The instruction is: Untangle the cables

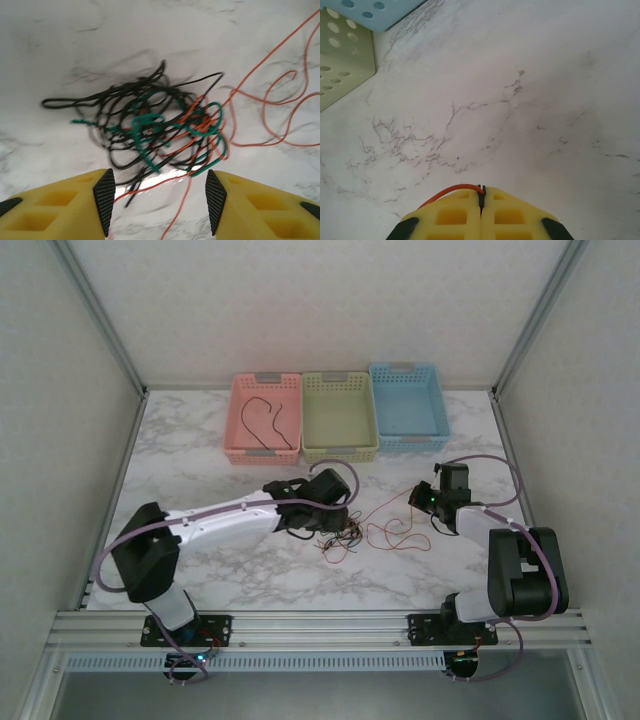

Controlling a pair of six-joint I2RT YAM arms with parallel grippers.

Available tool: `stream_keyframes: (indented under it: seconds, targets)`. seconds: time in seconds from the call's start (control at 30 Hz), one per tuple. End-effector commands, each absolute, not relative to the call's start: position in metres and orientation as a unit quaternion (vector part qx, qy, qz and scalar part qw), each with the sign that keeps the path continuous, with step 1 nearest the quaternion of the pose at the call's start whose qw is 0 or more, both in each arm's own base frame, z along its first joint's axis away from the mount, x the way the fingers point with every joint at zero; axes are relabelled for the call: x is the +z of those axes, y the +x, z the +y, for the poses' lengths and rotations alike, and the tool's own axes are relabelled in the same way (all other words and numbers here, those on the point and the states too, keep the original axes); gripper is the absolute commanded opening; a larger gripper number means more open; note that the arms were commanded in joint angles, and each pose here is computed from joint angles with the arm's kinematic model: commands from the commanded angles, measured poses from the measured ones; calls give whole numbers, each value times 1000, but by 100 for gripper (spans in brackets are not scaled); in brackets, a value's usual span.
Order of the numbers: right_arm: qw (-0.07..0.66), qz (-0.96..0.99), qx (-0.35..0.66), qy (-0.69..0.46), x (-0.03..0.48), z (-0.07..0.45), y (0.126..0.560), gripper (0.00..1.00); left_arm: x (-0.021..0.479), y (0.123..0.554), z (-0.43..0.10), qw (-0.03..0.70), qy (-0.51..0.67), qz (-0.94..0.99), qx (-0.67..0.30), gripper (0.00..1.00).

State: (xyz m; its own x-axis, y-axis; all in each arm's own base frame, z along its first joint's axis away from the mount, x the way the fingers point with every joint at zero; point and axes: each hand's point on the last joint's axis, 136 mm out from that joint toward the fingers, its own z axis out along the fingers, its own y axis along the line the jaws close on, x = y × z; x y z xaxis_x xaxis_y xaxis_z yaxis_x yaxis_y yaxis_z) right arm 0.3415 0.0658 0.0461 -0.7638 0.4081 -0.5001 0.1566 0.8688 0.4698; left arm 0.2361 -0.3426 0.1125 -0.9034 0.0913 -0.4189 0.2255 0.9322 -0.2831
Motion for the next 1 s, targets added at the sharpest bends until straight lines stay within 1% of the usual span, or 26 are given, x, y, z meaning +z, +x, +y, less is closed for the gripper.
stream_keyframes:
  seconds: [0.0, 0.23, 0.33, 0.43, 0.57, 0.67, 0.8, 0.97]
  targets:
    - [314, 916, 205, 145, 52, 68, 346, 0, 104, 237, -350, 197, 74, 967, -144, 53]
    - [312, 916, 205, 145, 52, 68, 346, 0, 94, 244, -343, 202, 77, 971, -104, 42]
    - [312, 916, 205, 145, 51, 68, 346, 0, 88, 244, -341, 199, 79, 972, -94, 41]
    - [312, 916, 205, 145, 52, 68, 346, 0, 84, 243, -340, 195, 80, 973, -90, 42]
    - [311, 917, 205, 144, 51, 68, 346, 0, 85, 243, -334, 201, 81, 973, -80, 49]
    - [310, 917, 204, 145, 51, 68, 347, 0, 84, 243, -333, 201, 83, 973, -77, 50]
    - [308, 918, 204, 144, 51, 69, 347, 0, 82, 243, -338, 197, 84, 973, -83, 43]
    - [308, 918, 203, 145, 51, 69, 347, 0, 78, 245, -339, 194, 89, 974, -77, 36]
